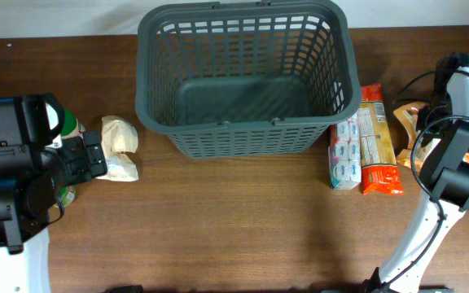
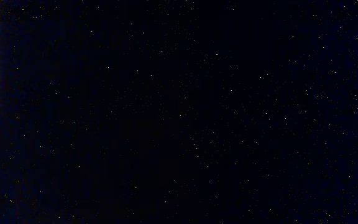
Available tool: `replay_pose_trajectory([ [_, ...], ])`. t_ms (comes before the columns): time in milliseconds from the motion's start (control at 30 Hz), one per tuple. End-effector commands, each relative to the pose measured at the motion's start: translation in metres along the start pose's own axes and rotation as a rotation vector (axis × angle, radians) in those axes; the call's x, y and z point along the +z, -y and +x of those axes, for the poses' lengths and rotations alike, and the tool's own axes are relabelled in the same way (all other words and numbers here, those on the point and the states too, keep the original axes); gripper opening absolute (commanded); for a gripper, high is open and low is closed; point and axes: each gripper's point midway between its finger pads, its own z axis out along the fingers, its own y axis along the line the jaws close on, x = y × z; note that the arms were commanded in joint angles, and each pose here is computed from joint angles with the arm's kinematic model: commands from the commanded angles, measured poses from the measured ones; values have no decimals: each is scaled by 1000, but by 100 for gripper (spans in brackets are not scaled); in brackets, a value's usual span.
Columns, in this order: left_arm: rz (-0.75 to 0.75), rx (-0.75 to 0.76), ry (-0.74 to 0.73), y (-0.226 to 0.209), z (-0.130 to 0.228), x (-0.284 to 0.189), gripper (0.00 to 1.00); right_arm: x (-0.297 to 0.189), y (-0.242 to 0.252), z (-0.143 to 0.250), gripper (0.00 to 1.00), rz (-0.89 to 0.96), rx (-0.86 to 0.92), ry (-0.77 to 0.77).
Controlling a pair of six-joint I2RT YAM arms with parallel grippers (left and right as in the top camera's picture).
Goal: Pack container
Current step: 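Grasp the orange snack bag with the right gripper, then lift the orange bag into the basket and open the right gripper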
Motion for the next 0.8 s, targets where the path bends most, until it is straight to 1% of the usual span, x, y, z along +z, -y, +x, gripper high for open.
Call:
replay_pose_trajectory([
  [0,-4,-23,3,-2,-1,-1,99,69,-60,16,4,-210,0,-174],
  [100,-3,-23,4,-2,-1,-1,99,46,-56,15,4,-231,68,-154],
  [167,-3,-23,4,-2,-1,-1,99,11,-51,10,4,-274,135,-99],
  [233,-4,-23,3,-2,-1,-1,99,-44,-45,4,4,-347,176,4],
  [333,-4,-23,3,-2,-1,-1,99,-136,-33,8,4,-382,173,221],
  [367,-4,-23,3,-2,-1,-1,99,-182,-29,16,4,-393,162,336],
  [400,-4,-23,3,-2,-1,-1,99,-217,-28,25,4,-402,150,431],
  [433,-3,-23,3,-2,-1,-1,99,-269,-28,41,4,-397,127,582],
  [500,-3,-23,3,-2,-1,-1,99,-326,-29,67,4,-363,100,759],
  [533,-4,-23,4,-2,-1,-1,99,-352,-33,80,4,-358,71,842],
  [567,-4,-23,3,-2,-1,-1,99,-384,-47,98,4,-371,-9,950],
  [600,-4,-23,3,-2,-1,-1,99,-404,-59,110,4,-378,-85,1021],
  [633,-3,-23,3,-2,-1,-1,99,-432,-82,131,4,-387,-204,1119],
  [700,-3,-23,3,-2,-1,-1,99,-458,-121,149,4,-394,-377,1220],
  [767,-3,-23,4,-2,-1,-1,99,-466,-150,156,4,-384,-494,1260],
])
